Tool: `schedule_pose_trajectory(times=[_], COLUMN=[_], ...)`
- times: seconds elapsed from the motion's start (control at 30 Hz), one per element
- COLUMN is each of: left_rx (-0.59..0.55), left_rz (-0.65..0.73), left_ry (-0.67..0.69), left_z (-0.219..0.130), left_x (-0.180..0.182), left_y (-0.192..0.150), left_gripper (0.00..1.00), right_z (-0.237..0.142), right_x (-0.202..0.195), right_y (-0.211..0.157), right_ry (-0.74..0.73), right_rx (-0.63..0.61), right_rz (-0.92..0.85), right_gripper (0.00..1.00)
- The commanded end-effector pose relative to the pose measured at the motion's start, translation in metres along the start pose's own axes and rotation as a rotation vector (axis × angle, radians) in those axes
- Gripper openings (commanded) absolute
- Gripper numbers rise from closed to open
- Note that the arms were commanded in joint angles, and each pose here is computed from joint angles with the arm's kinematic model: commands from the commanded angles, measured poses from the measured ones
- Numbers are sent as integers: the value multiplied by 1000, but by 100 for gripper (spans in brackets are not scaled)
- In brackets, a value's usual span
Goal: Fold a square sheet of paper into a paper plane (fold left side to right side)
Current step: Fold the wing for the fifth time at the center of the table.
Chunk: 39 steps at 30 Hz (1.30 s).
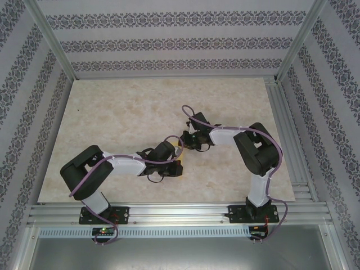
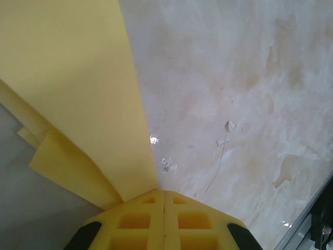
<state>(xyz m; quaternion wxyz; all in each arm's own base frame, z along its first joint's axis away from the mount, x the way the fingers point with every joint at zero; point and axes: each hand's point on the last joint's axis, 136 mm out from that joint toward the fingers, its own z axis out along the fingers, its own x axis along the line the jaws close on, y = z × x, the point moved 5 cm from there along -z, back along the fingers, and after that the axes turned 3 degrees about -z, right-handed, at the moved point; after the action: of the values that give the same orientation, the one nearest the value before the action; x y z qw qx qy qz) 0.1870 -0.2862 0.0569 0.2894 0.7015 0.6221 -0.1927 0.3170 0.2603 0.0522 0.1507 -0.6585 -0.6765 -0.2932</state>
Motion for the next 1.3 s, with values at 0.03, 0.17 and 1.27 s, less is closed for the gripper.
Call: schedule_pose_trajectory(times=[0.03,0.17,1.27], left_rx=[123,146,-33], left_rz=[49,65,134], left_ry=[9,-9,-115], left_z=[-4,-4,-31], left_x=[-3,-6,-44], left_y=[-28,-36,25], left_gripper=[3,3,1], right_z=[10,12,9], right_x=[-33,-34,-18], right_y=[-4,-3,-1], right_ry=[-166,-168,-116], right_rx=[9,11,-2], right_rz=[2,2,-17], right_gripper=[13,13,14])
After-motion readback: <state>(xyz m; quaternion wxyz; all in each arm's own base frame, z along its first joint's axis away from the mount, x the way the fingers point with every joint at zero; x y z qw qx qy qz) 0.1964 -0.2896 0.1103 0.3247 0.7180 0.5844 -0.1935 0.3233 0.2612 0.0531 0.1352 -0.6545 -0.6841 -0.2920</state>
